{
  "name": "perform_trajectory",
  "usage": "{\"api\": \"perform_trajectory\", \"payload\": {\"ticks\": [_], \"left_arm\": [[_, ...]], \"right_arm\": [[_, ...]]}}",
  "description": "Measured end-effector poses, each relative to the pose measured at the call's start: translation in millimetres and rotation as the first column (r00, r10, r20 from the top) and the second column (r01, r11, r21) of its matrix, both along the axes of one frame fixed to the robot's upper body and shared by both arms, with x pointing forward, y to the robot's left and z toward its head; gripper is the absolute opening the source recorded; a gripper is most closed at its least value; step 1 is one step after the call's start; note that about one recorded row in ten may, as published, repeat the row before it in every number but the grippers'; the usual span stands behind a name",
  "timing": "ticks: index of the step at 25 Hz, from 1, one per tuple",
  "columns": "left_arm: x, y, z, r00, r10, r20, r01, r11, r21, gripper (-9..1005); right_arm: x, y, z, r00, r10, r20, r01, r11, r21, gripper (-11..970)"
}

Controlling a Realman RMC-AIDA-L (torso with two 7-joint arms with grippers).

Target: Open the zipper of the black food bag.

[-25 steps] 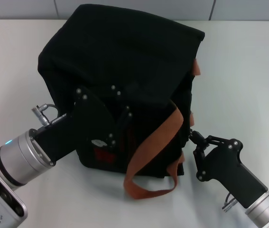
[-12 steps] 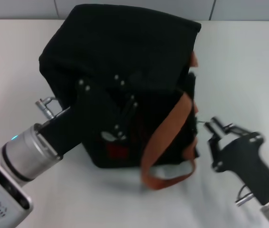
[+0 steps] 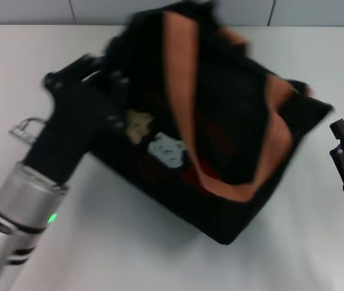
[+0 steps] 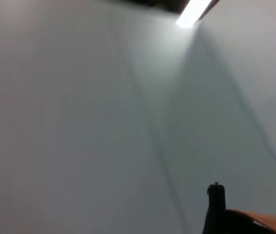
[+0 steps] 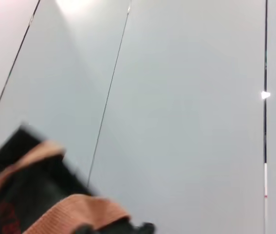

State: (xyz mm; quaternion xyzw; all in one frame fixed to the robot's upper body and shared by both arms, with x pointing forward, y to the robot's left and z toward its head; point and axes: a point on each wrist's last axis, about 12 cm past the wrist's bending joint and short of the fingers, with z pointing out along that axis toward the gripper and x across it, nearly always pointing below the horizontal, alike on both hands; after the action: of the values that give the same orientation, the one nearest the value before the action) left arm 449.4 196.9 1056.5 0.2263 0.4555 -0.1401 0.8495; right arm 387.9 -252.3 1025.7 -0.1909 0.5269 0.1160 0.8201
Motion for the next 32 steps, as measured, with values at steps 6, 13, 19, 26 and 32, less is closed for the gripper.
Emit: {"api": "perform_trajectory", "payload": {"ticks": [6,13,19,26,32], "left_arm": [[-5.1,38.9,-30.0,0.949,-0.005,-0.314,-0.033,0.993,-0.117,89],[-17.9,34.8,-41.2,0.921,-0.076,-0.382,0.048,0.995,-0.085,94],[-22.2,28.4,-40.4,0.921,-0.127,-0.368,0.107,0.991,-0.075,98],[-12.5,24.6,-37.0,0.923,-0.135,-0.36,0.115,0.99,-0.076,217],[-7.8,24.8,-35.2,0.925,-0.141,-0.353,0.124,0.99,-0.071,361]], "right_arm": [[5.4,0.0,3.0,0.998,0.069,-0.007,-0.069,0.997,0.043,572],[0.5,-6.0,7.6,0.969,0.246,-0.025,-0.241,0.962,0.125,810],[-3.9,-10.5,9.5,0.886,0.456,-0.081,-0.44,0.883,0.163,810],[-9.1,2.2,10.1,0.727,0.675,-0.125,-0.657,0.737,0.156,810],[-2.3,15.3,5.4,0.569,0.789,-0.23,-0.778,0.608,0.161,811]]}}
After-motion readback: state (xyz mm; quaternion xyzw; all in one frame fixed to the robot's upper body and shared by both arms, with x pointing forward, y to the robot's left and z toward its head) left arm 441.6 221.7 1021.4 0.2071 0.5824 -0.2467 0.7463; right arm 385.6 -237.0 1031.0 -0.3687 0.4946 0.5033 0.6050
